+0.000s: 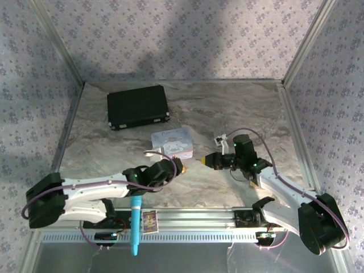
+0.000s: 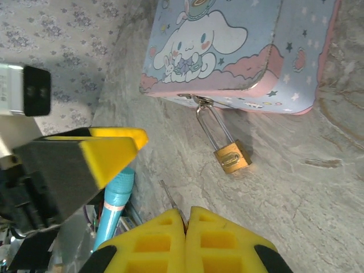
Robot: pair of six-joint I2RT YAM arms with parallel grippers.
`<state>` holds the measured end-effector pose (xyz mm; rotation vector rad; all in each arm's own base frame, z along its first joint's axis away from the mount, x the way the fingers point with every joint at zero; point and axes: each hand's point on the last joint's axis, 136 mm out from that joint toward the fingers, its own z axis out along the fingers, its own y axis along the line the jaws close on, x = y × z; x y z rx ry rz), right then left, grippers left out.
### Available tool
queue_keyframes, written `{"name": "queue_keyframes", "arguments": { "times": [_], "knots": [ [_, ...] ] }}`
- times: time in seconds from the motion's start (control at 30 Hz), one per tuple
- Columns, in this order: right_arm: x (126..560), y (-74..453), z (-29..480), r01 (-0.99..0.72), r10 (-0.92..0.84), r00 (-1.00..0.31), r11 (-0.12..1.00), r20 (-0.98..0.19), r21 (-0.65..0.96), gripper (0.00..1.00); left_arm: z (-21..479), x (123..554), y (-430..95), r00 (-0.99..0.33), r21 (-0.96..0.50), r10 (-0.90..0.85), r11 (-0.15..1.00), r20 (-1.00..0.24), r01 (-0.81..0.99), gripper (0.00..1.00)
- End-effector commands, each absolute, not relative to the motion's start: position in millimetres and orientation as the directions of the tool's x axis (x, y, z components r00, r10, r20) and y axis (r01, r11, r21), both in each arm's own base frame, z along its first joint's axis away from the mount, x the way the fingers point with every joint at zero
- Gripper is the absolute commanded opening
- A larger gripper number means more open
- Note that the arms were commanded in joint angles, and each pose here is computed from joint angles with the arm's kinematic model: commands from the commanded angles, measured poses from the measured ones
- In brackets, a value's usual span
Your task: Unlock the padlock with the key
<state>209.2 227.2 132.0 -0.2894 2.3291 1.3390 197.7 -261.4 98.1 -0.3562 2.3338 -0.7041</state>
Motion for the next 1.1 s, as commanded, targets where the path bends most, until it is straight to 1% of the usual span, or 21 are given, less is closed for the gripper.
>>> {"name": "queue_keyframes", "arguments": {
  "times": [0.0,0.03,0.13,0.27,0.37,0.47,0.57,0.63,0.83,0.97,1.07],
  "knots": [
    [204,221,116,-0.372,0.027,-0.887,0.550,-0.461,0.748,0.00,92,212,-254,-0.665,-0.611,-0.539,0.776,-0.517,-0.154,0.73],
    [205,220,114,-0.365,0.032,-0.888,0.557,-0.459,0.746,0.00,92,215,-258,-0.667,-0.603,-0.529,0.784,-0.525,-0.147,0.76],
    [203,218,108,-0.353,0.044,-0.890,0.563,-0.454,0.748,0.00,87,221,-266,-0.692,-0.556,-0.511,0.810,-0.510,-0.187,0.76],
    [205,216,107,-0.349,0.053,-0.886,0.575,-0.460,0.740,0.00,63,222,-280,-0.729,-0.584,-0.547,0.772,-0.411,-0.251,0.68],
    [205,217,109,-0.356,0.053,-0.883,0.573,-0.467,0.738,0.00,54,224,-289,-0.732,-0.586,-0.555,0.766,-0.395,-0.265,0.65],
    [204,217,108,-0.353,0.050,-0.886,0.570,-0.461,0.742,0.00,46,226,-289,-0.733,-0.526,-0.545,0.796,-0.407,-0.300,0.65],
    [202,218,106,-0.349,0.042,-0.894,0.561,-0.447,0.751,0.00,49,234,-291,-0.739,-0.431,-0.470,0.862,-0.483,-0.267,0.65],
    [202,218,105,-0.348,0.043,-0.894,0.560,-0.446,0.752,0.00,45,236,-294,-0.742,-0.408,-0.450,0.876,-0.497,-0.257,0.64],
    [201,217,105,-0.342,0.046,-0.897,0.560,-0.440,0.754,0.00,27,232,-293,-0.757,-0.383,-0.453,0.878,-0.470,-0.287,0.52],
    [199,215,103,-0.339,0.047,-0.897,0.564,-0.439,0.753,0.00,27,224,-276,-0.760,-0.301,-0.419,0.904,-0.496,-0.302,0.50],
    [200,214,101,-0.336,0.049,-0.897,0.571,-0.439,0.749,0.00,24,220,-273,-0.763,-0.303,-0.422,0.903,-0.489,-0.305,0.42]
  ]
}}
